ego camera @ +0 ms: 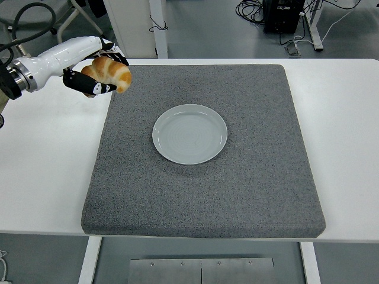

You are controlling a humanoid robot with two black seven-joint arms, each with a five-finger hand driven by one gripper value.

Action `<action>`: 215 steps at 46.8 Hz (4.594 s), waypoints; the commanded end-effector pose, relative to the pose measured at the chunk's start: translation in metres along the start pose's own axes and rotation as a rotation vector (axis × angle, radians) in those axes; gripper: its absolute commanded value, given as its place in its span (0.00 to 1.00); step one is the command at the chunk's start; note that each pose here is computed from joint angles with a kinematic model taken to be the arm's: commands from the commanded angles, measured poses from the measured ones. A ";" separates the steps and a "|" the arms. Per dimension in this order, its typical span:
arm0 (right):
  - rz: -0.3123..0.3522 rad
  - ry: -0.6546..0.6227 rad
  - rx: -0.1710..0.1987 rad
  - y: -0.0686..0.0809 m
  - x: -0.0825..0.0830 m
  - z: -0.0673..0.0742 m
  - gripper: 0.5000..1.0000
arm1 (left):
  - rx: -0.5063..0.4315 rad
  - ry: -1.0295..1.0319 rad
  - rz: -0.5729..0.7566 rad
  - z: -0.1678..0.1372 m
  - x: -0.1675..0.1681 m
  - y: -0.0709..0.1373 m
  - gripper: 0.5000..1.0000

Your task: Place the bread on the plate

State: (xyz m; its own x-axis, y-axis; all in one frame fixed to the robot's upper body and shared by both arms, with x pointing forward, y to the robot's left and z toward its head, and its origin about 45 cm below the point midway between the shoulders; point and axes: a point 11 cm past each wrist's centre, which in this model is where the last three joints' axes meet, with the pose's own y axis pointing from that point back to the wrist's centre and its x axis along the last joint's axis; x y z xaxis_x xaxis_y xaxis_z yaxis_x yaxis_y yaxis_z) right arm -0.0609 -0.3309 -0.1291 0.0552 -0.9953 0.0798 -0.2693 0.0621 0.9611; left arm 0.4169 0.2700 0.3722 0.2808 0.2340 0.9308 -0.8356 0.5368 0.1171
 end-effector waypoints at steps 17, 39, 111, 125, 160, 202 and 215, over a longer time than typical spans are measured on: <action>0.000 0.000 0.001 0.000 0.000 0.000 1.00 | -0.078 -0.036 0.013 0.033 0.020 -0.029 0.00; 0.000 0.000 0.000 0.000 0.000 0.000 1.00 | -0.155 -0.029 -0.006 0.067 0.009 -0.065 0.00; 0.000 0.000 0.001 0.000 0.000 -0.001 1.00 | -0.185 -0.073 -0.241 0.091 -0.150 -0.124 0.00; -0.001 -0.001 0.000 0.000 0.000 0.000 1.00 | -0.174 -0.069 -0.259 0.087 -0.172 -0.123 0.00; 0.000 0.000 0.000 0.000 0.000 0.000 1.00 | -0.142 -0.058 -0.263 0.068 -0.187 -0.116 0.00; 0.000 0.000 0.000 0.000 0.000 0.000 1.00 | -0.163 0.029 -0.215 0.079 -0.129 -0.109 0.95; 0.000 0.000 0.000 0.000 0.000 0.000 1.00 | -0.119 0.173 -0.132 0.071 -0.083 -0.113 0.95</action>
State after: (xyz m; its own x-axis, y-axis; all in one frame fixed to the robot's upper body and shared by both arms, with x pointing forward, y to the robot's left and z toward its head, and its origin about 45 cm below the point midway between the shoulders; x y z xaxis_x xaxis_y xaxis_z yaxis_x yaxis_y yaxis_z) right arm -0.0605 -0.3309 -0.1292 0.0554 -0.9953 0.0794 -0.2698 0.0616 0.9609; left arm 0.4514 0.1291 0.3012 0.4638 0.2520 0.8493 -0.7164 0.6707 0.1922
